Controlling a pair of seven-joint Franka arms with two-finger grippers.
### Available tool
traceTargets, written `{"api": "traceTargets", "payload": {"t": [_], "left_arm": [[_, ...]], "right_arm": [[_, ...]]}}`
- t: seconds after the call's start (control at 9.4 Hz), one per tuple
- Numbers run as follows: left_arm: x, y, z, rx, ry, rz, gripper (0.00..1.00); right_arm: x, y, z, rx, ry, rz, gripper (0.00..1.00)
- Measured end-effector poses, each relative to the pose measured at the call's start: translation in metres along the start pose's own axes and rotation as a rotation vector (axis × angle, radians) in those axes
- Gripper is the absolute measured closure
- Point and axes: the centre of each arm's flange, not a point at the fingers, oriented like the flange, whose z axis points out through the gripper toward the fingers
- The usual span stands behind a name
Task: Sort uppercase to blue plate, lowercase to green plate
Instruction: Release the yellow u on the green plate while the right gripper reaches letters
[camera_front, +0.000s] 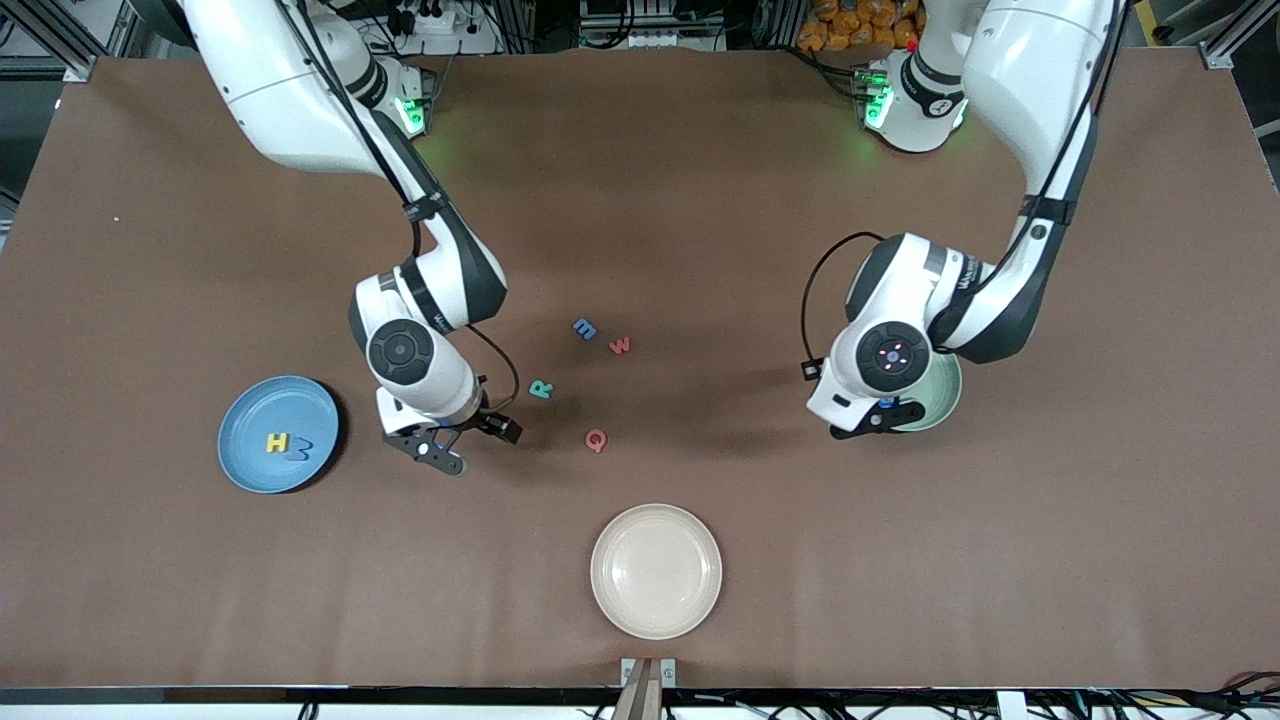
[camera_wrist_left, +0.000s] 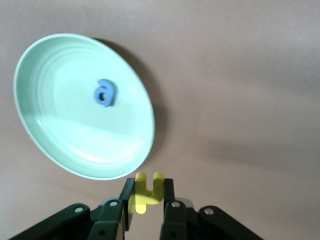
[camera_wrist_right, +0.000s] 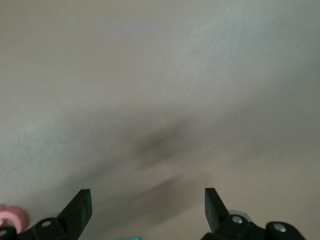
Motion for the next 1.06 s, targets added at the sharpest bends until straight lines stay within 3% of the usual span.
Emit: {"api": "traceTargets", "payload": {"t": [0.21, 0.64, 0.85, 1.06], "left_arm": [[-0.004, -0.026, 0.013, 0.032, 0.020, 0.039, 0.74], [0.004, -0.063, 0.061, -0.035, 0.118, 0.097, 0.74], [0.000, -0.061, 0.073, -0.041, 0.121, 0.106, 0.73], [-0.003, -0.061, 0.077, -0.045, 0.111, 0.092, 0.47]], "right_arm": [[-0.021, -0.017, 0.012, 0.022, -0.014, -0.017, 0.00], [-0.055, -0.037, 0.032, 0.004, -0.030, -0.156, 0.00], [-0.061, -0.036, 0.042, -0.011, -0.042, -0.169, 0.00], [-0.065, -0.027, 0.056, -0.031, -0.056, -0.179, 0.00]]}}
